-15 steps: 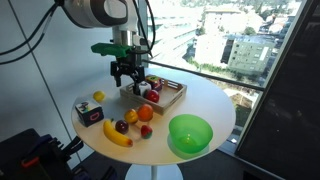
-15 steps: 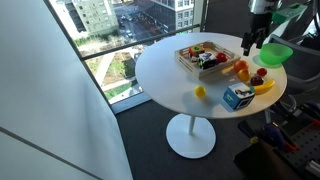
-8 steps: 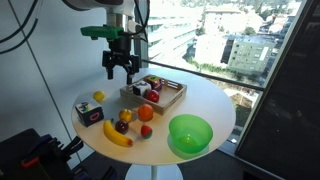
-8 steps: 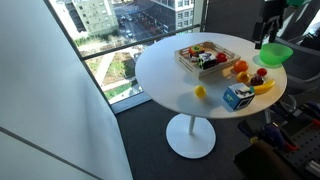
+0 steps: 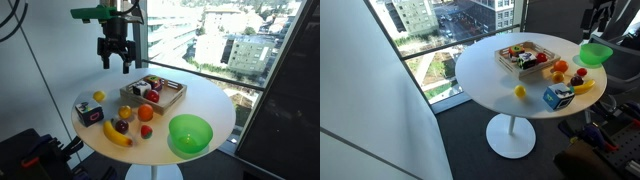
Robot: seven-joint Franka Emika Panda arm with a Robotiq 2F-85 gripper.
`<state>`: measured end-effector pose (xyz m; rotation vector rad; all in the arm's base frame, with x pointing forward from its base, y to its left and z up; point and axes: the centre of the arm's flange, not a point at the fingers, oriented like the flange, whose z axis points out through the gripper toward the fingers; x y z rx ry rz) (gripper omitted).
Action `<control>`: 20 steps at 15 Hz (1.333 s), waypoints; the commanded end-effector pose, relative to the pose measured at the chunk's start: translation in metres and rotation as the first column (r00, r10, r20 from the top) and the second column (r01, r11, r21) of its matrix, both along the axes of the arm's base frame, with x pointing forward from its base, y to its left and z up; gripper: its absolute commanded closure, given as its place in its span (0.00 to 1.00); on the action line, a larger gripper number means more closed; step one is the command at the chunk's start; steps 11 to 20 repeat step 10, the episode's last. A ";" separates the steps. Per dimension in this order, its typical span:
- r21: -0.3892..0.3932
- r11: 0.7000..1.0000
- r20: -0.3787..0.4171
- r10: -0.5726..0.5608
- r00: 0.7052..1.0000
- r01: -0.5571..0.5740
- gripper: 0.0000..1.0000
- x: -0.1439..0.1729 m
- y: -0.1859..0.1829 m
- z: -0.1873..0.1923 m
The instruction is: Move the toy peach from the bowl to the table
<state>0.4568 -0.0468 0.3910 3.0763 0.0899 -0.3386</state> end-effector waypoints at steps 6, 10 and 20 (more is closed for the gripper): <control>0.016 0.999 0.127 -0.053 0.990 0.051 0.00 -0.019 0.000 0.038; 0.003 0.999 0.127 -0.033 0.991 0.033 0.00 -0.011 0.000 0.038; 0.003 0.999 0.127 -0.033 0.991 0.033 0.00 -0.011 0.000 0.038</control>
